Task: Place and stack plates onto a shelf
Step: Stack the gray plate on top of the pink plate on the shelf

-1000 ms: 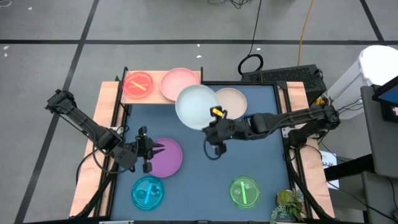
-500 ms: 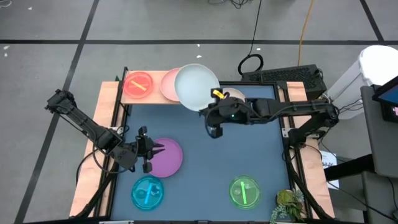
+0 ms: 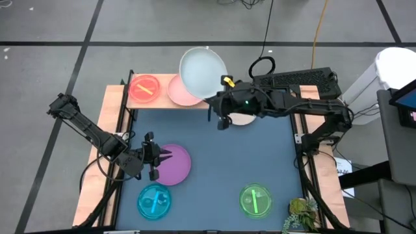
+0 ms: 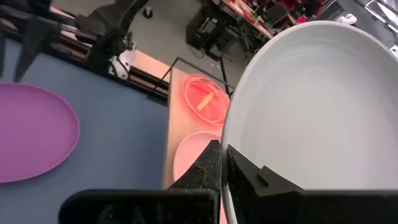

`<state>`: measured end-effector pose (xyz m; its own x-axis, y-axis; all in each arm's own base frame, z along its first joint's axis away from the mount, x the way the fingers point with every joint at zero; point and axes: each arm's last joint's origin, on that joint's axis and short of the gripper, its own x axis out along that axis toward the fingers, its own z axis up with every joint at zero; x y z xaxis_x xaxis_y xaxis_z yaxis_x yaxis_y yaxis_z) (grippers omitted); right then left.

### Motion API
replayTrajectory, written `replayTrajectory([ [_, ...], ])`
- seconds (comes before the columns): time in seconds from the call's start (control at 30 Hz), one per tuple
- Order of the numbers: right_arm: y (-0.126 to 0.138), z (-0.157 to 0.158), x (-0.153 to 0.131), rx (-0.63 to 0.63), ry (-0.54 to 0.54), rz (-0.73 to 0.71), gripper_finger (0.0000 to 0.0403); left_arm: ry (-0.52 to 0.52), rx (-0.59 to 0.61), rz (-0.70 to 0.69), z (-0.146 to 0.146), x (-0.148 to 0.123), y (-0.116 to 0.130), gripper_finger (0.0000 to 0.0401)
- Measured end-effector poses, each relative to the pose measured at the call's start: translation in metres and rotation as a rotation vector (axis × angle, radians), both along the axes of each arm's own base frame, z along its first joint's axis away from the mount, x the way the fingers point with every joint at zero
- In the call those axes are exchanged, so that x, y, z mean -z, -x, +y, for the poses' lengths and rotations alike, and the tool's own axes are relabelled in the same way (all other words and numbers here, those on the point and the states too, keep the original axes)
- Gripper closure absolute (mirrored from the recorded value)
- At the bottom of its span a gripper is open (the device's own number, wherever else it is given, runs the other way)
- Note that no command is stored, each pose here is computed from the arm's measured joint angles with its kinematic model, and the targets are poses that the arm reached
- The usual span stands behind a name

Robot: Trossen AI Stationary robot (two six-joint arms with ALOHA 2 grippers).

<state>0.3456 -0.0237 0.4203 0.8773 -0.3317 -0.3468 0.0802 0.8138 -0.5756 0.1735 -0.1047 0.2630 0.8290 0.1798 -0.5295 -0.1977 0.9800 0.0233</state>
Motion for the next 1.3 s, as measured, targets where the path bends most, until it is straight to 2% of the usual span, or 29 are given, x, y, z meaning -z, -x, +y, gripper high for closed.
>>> replayTrajectory([
  [0.33, -0.035, -0.028, 0.014, -0.038, -0.026, 0.035, 0.0403, -0.012, -0.003, 0.021, -0.003, 0.005, -0.004, 0.0329],
  [0.77, -0.071, -0.069, 0.063, -0.021, -0.085, 0.137, 0.0403, -0.053, 0.004, 0.068, -0.012, 0.021, -0.016, 0.0329],
  [1.3, -0.089, -0.103, 0.105, -0.030, -0.124, 0.211, 0.0403, -0.052, 0.007, 0.064, -0.013, 0.021, -0.017, 0.0329],
])
